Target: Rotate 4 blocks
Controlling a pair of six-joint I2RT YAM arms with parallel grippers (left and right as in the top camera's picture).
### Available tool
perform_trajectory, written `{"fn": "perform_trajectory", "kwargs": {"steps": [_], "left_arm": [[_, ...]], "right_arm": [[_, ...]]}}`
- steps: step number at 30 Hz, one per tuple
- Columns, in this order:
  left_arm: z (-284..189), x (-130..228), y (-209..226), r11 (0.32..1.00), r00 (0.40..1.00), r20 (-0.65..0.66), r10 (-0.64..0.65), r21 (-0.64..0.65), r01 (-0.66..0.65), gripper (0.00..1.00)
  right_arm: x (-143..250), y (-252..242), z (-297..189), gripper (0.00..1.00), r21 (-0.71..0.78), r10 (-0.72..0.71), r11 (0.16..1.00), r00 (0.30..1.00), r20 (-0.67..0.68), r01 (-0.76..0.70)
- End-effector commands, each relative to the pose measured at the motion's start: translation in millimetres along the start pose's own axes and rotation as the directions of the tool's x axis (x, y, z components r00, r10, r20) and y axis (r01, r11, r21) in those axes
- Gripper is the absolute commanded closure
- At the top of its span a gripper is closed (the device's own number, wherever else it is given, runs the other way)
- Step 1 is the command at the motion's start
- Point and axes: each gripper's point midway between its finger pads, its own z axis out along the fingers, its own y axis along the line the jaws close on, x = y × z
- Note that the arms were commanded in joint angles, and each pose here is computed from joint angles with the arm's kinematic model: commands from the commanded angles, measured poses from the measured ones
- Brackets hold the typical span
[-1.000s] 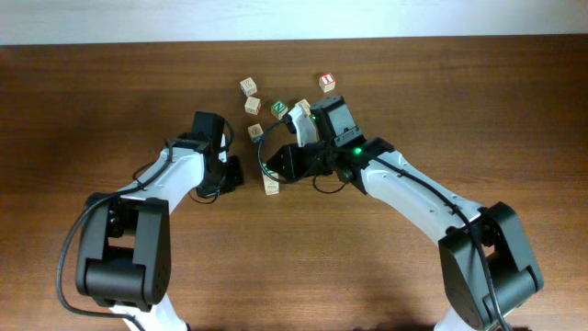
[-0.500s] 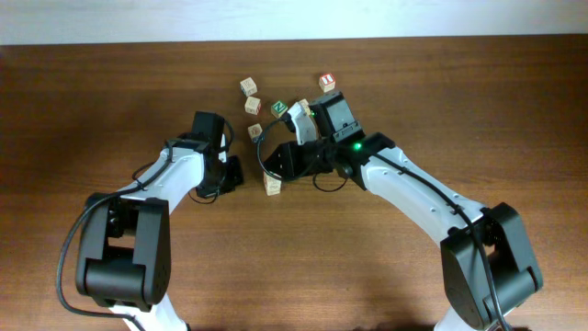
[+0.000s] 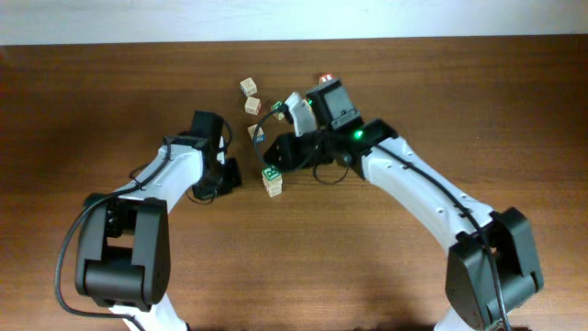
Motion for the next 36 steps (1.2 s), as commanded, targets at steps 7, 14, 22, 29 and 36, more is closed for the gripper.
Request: {"fn": "perform_trajectory", "kwargs": {"steps": [7, 14, 22, 29, 36], "left_arm": [[-256, -36, -32, 0.964, 0.813, 0.549, 0.193, 0.049, -0.262, 0.59], [-316, -4, -30, 0.956, 0.720, 0.671, 0.177, 0.058, -0.289, 0.01], [-316, -4, -30, 0.955, 0.720, 0.671, 0.177, 0.058, -0.289, 0.01], [-316, -4, -30, 0.955, 0.720, 0.671, 0.177, 0.058, -0.289, 0.01], [-316, -4, -30, 0.955, 0.720, 0.671, 0.177, 0.058, -0.289, 0.01]], "right_arm": [[-25, 43, -254, 0.61, 0.424, -0.196, 0.904, 0.935, 0.297, 0.055], [79, 109, -382, 0.02, 0.462, -0.336, 0.884, 0.789, 0.515, 0.075], [153, 138, -434, 0.02, 0.447, -0.412, 0.886, 0.650, 0.638, 0.122], [140, 64, -441, 0.02, 0.620, -0.424, 0.763, 0.584, 0.692, -0.182], [129, -47, -345, 0.02, 0.612, -0.491, 0.763, 0.431, 0.758, -0.207]]}}
